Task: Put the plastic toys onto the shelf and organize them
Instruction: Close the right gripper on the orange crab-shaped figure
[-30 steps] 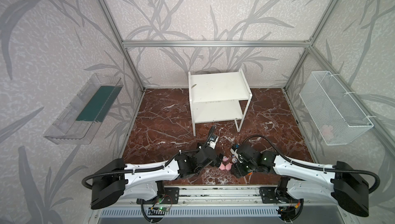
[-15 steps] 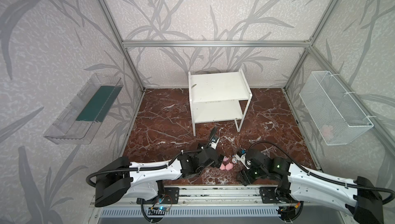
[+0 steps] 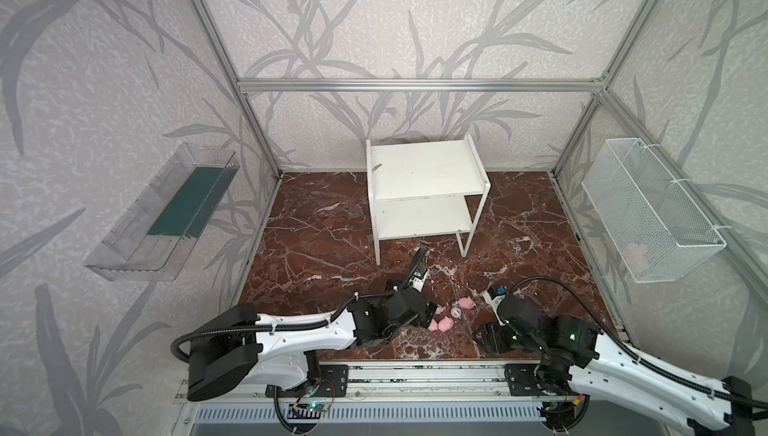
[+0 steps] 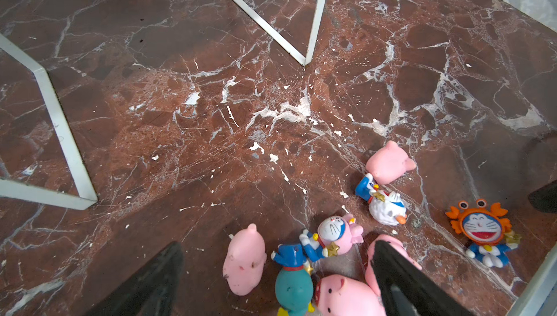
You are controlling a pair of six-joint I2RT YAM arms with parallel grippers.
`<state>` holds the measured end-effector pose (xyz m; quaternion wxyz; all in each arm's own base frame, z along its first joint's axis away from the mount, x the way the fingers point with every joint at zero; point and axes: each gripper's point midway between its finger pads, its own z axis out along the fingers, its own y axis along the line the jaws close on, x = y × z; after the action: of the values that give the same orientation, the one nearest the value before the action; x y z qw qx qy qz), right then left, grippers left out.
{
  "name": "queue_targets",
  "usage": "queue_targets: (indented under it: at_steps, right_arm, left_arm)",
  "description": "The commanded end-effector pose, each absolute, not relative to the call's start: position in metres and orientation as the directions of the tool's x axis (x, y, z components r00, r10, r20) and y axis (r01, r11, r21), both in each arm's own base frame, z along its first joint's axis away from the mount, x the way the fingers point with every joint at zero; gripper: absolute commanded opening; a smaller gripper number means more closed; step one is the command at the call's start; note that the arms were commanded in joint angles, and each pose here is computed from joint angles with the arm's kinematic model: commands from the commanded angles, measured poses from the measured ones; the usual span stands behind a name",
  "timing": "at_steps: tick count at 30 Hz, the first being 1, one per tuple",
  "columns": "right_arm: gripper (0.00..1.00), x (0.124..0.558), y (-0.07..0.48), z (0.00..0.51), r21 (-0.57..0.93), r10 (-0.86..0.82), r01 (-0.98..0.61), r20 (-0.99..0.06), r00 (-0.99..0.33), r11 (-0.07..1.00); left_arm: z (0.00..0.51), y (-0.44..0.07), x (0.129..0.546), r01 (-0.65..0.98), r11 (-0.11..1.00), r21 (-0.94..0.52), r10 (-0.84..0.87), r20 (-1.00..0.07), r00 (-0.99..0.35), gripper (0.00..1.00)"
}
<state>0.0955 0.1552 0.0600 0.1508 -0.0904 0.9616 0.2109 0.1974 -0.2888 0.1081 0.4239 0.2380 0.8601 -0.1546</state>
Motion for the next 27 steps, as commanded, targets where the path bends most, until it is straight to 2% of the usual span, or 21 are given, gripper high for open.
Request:
queue_targets:
  at_steps: [1,7,19,27]
  right_arm:
    - [0.70,0.094,0.145,0.039,0.346,-0.049,-0.149,-0.282,-0.958,0.926]
    - [0.68,0.098,0.164,0.035,0.403,-0.048,-0.166,-0.287,-0.957,0.900]
    - [0.63,0.116,0.168,0.027,0.371,-0.042,-0.155,-0.294,-0.955,0.915]
    - [0.47,0.120,0.161,0.020,0.342,-0.049,-0.148,-0.282,-0.958,0.928]
  left_arm:
    - [0.122,-0.293,0.199,0.544,0.836,-0.073,0.256,-0.824,-0.505,0.99]
    - [0.122,-0.286,0.198,0.536,0.841,-0.072,0.247,-0.830,-0.500,0.99]
    - [0.122,-0.282,0.199,0.529,0.847,-0.057,0.251,-0.834,-0.491,0.99]
    - [0.123,-0.281,0.201,0.528,0.848,-0.042,0.260,-0.835,-0.484,0.99]
